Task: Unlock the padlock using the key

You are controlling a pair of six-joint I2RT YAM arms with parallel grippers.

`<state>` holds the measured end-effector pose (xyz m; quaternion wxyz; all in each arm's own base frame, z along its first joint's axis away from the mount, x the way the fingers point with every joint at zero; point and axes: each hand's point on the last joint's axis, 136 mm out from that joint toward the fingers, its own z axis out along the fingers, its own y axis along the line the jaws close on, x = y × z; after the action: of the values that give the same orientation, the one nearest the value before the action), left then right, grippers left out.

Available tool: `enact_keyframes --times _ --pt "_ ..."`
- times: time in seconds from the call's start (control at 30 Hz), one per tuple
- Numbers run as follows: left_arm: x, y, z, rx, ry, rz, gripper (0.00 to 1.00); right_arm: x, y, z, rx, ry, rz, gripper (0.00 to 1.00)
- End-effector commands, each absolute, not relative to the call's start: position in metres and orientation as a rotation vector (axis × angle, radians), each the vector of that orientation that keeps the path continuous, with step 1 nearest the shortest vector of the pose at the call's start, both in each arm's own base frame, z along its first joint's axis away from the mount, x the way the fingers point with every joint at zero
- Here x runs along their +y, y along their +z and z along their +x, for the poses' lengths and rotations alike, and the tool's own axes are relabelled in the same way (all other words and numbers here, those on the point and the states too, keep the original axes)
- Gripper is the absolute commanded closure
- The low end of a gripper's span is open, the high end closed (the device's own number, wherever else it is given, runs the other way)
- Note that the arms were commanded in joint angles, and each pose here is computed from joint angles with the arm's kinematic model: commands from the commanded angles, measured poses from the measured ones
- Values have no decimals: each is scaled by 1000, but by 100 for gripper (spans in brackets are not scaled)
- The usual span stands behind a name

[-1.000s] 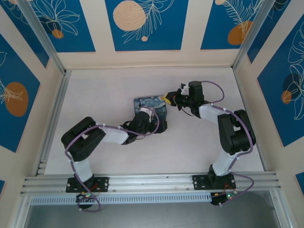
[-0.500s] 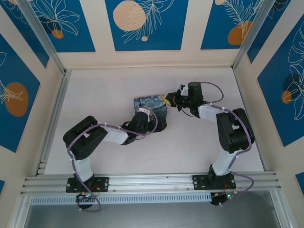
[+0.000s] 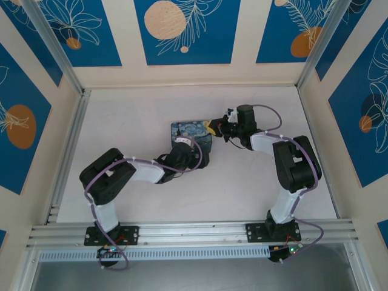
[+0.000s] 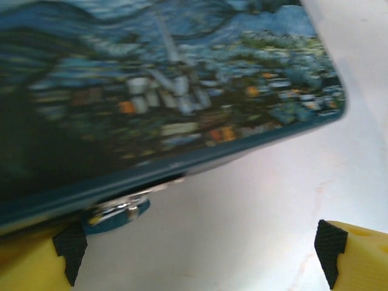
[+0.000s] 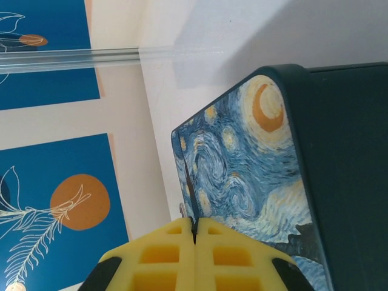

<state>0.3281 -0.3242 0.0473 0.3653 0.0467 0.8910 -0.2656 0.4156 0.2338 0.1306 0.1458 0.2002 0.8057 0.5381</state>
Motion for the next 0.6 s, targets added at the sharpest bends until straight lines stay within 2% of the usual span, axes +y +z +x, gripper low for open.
enact_keyframes --times 0.0,0.57 --pt "-309 59 337 2264 -519 133 2 242 140 421 2304 1586 533 100" --pt "-358 55 329 2290 -774 262 2 245 130 418 2333 1569 553 100"
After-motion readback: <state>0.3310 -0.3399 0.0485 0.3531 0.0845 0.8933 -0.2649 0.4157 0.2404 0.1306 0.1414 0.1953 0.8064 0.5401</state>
